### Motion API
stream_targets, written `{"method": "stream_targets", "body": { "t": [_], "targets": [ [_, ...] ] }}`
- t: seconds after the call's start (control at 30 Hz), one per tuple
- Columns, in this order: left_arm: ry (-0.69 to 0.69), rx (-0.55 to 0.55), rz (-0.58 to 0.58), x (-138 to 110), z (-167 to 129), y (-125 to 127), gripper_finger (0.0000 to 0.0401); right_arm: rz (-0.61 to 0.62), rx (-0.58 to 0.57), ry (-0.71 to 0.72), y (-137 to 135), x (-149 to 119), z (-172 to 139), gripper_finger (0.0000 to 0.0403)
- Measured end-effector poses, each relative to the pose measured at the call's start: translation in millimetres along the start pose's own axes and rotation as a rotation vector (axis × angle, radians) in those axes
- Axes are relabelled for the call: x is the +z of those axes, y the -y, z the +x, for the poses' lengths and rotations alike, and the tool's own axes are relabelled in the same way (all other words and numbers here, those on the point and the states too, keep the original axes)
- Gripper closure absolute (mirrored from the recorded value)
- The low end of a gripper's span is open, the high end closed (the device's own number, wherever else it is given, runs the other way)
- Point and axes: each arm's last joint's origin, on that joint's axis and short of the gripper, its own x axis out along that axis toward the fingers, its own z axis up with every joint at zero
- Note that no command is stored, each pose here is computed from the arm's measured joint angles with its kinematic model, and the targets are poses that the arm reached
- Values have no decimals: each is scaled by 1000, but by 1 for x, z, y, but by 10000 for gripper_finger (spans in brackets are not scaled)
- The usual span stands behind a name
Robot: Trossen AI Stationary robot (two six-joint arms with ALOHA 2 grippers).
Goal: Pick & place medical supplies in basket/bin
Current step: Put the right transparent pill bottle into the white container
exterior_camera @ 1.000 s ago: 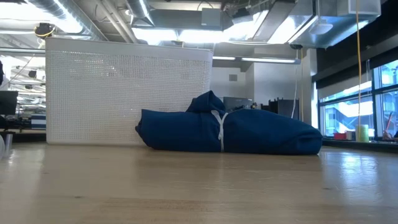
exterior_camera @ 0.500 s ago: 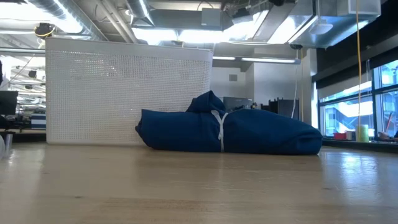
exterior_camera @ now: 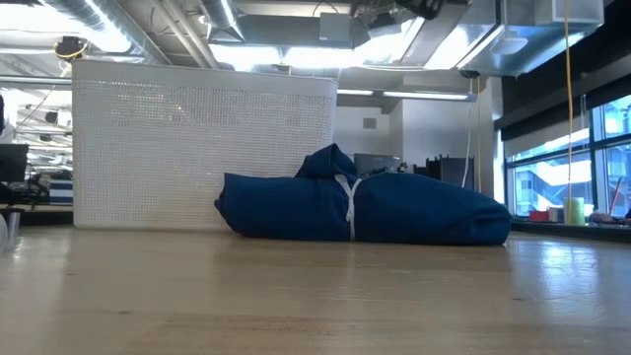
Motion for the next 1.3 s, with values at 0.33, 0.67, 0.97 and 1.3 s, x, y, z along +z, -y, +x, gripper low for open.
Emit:
{"method": "stream_targets", "body": {
  "t": [0.33,0.67,0.97,1.3],
  "targets": [
    [40,-88,-54,-9,17,-3,217,-14,54,-3,5,3,-1,257],
    [20,-76,-66,-15,18,-11,217,-20,58,-4,11,5,9,257],
    [52,-174,-132,-22,31,-10,217,-6,71,-11,17,7,9,257],
    [104,-226,-109,-24,34,-13,254,-4,90,-20,17,6,9,257]
  ]
}}
